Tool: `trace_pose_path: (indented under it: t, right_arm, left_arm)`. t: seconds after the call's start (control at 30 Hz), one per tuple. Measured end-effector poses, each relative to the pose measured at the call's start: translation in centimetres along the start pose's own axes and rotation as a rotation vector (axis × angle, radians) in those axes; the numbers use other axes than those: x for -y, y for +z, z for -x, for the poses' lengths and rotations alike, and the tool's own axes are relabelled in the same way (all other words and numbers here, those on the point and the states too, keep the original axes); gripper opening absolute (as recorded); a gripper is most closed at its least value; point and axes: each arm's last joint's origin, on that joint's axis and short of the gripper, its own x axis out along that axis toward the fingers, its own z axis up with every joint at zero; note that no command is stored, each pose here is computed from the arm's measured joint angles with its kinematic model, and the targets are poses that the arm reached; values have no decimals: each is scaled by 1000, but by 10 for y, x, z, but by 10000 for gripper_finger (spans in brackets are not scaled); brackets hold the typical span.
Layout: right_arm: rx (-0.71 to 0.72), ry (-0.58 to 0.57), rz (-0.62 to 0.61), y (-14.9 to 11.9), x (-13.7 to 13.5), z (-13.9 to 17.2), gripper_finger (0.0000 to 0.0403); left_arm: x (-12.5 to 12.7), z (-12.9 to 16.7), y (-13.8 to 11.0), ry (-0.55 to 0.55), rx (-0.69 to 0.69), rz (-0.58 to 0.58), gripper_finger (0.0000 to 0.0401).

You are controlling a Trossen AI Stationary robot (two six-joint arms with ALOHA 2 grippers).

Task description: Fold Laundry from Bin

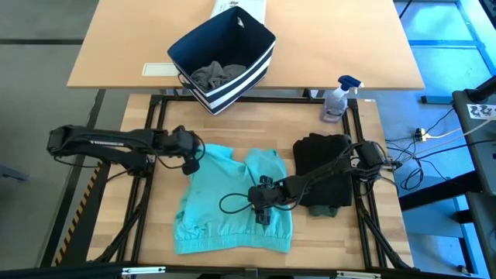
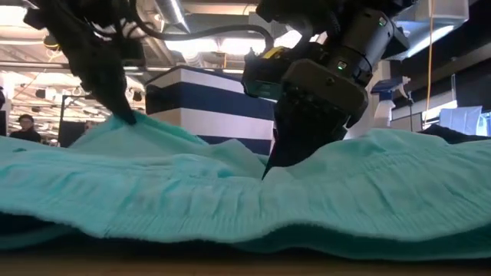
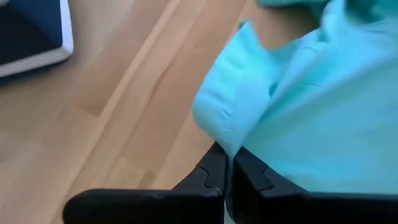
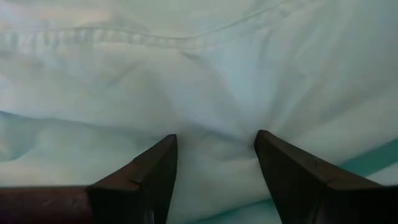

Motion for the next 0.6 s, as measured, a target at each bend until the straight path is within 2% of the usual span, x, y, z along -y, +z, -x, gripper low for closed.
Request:
trace_pose_path:
  t: [0.27, 0.43, 0.6]
  right_arm:
    - [-53, 30, -20, -3, 1, 1, 224]
    - [-128, 36, -43, -8, 2, 4, 224]
    - [-186, 57, -44, -11, 2, 11, 224]
  left_arm:
    - [-2, 9, -7, 44, -16, -27, 1]
    - [-1, 9, -7, 11, -23, -24, 1]
    - [2, 9, -6, -91, -26, 7, 24]
